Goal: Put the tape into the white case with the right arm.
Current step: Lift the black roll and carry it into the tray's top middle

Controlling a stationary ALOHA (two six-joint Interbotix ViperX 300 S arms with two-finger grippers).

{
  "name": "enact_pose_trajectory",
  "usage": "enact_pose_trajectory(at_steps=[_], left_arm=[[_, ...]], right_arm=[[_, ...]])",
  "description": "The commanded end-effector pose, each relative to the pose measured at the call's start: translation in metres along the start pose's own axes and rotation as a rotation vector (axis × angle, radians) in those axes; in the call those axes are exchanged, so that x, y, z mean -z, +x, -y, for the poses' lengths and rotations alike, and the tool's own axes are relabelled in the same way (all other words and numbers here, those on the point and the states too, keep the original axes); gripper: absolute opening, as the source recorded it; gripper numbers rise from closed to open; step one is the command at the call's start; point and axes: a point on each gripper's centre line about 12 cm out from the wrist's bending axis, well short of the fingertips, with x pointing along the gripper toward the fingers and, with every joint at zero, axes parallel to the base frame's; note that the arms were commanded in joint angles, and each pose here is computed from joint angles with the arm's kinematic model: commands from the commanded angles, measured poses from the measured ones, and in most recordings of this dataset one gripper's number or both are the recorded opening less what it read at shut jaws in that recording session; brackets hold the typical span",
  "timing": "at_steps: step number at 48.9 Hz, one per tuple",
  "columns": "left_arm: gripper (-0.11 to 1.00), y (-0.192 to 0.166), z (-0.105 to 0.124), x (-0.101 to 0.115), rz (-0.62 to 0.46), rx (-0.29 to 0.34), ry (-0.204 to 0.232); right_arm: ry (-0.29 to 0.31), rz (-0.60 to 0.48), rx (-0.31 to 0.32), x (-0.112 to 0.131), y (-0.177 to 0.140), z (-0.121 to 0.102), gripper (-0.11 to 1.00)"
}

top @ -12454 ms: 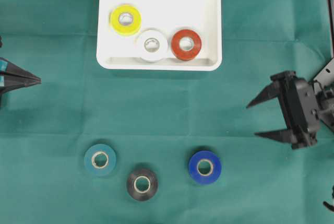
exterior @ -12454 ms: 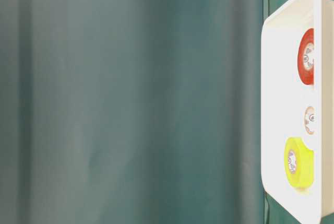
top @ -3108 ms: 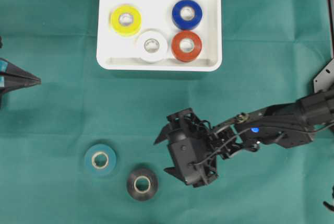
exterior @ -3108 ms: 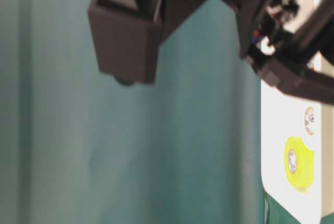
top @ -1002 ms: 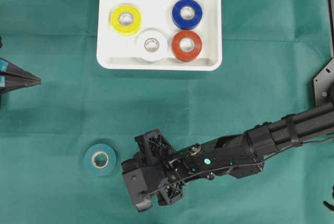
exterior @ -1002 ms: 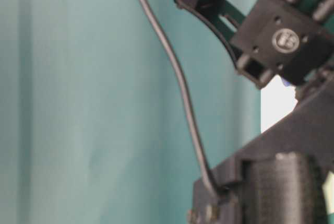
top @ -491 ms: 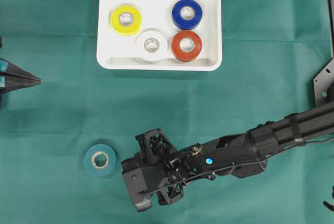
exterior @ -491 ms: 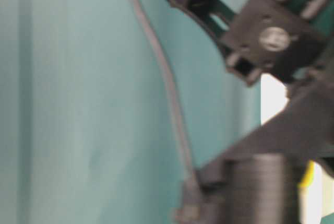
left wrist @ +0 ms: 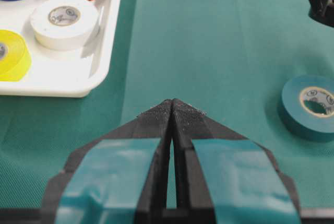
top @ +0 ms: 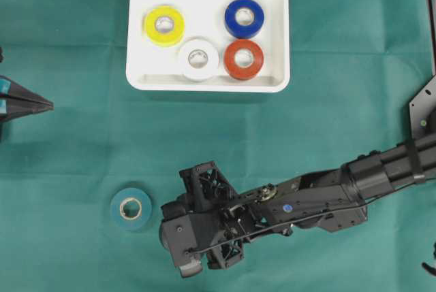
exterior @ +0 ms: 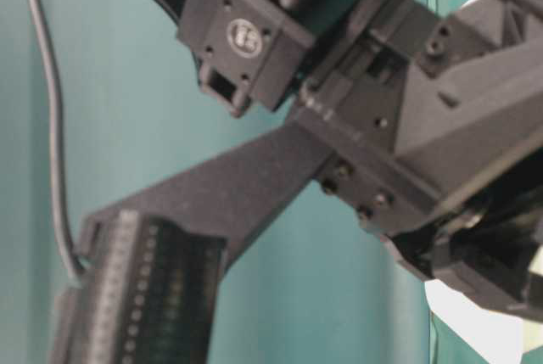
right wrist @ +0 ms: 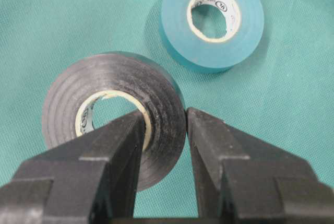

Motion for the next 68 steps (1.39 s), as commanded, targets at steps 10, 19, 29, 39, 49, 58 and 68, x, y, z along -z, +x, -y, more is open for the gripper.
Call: enact_pose_trajectory(at_steps=[10, 19, 29, 39, 49, 58, 68], left_arm=[[0.01, 0.001, 0.0, -0.004, 0.008, -0.001, -0.003], [0.01, 0.001, 0.0, -0.004, 0.008, -0.001, -0.003], [0.01, 0.001, 0.0, -0.004, 0.008, -0.001, -0.003], [0.01, 0.001, 0.0, -0.004, 0.008, -0.001, -0.003], [0.01, 0.001, 0.0, -0.004, 0.008, -0.001, -0.003], [0.01, 0.001, 0.0, -0.004, 0.008, -0.001, -0.003], [0.01, 0.001, 0.0, -0.004, 0.008, -0.001, -0.003]], right_arm=[[0.104, 0.064, 0.037, -0.024, -0.018, 0.034, 0.0], [0.17, 0.077, 0.099, -0.026, -0.023, 0.077, 0.0], [0.249, 0.091, 0.174, -0.026, -0.031, 0.131, 0.0], [0.324, 0.095, 0.247, -0.02, -0.036, 0.182, 0.0], [0.399, 0.111, 0.322, -0.012, -0.046, 0.235, 0.0], [0.447, 0.143, 0.367, -0.004, -0.055, 0.271, 0.0], [0.497, 0.158, 0.417, 0.007, -0.065, 0.305, 0.0]])
